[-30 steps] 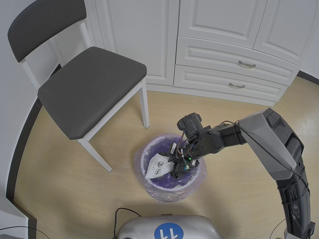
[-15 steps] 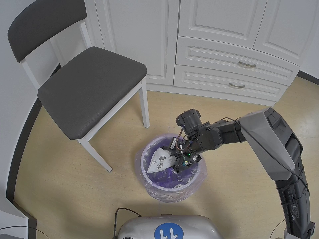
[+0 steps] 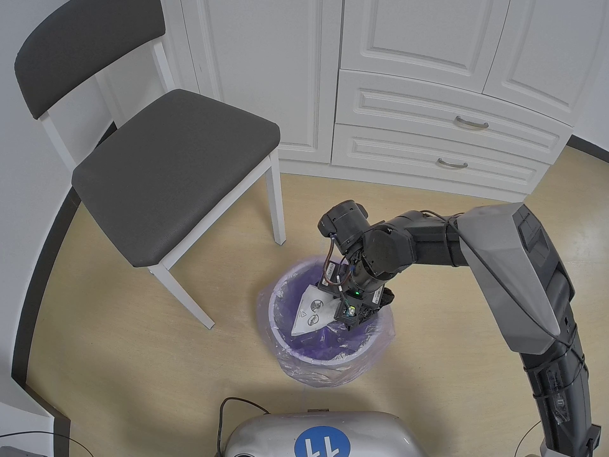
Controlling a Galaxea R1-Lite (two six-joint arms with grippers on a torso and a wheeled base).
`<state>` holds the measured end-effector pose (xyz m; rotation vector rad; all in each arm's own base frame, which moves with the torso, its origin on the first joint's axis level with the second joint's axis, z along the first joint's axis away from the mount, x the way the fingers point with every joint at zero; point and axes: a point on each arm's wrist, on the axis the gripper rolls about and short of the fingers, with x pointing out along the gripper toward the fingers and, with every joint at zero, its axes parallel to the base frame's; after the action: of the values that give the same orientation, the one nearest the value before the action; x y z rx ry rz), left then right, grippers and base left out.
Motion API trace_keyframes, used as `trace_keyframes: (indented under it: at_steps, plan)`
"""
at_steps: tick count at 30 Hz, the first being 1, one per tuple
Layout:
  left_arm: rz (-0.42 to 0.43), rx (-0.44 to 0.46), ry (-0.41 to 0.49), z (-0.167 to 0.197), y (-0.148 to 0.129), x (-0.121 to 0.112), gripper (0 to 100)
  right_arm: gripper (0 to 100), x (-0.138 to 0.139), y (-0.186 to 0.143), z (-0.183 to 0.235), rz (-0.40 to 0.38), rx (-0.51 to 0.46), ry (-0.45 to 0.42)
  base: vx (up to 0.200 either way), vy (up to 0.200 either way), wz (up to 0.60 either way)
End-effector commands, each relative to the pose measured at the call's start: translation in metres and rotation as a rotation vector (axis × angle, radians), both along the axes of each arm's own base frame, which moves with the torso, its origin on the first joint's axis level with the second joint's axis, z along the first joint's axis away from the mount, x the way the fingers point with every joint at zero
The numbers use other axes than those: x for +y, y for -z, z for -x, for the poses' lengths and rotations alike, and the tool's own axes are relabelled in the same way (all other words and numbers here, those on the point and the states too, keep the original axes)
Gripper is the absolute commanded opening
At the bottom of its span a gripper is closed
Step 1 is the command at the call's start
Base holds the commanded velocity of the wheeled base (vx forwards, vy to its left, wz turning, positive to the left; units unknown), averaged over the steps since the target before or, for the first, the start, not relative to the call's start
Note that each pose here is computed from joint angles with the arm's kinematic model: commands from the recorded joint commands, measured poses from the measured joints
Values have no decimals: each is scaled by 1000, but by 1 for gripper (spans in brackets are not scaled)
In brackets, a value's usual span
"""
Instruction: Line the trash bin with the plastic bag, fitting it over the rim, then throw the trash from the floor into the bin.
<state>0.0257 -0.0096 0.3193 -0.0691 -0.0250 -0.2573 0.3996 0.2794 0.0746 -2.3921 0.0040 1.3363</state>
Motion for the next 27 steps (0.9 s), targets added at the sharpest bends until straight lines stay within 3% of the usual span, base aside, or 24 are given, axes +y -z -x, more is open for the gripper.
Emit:
trace_keyframes:
  at_steps: [1,15,16,27]
  plan:
    - [-9,7,-5,-2,2,-1,100,0,3,10,-1,0,16,6,0,0,0]
    - [-16,8,-4,-2,3,-2,100,0,1,23,-6,-38,47,12,0,0,0]
    - [-16,8,-4,-2,3,-2,100,100,2,25,-7,-40,45,11,0,0,0]
    - [-16,8,-2,-2,3,-2,100,100,3,23,-10,-71,26,4,0,0,0]
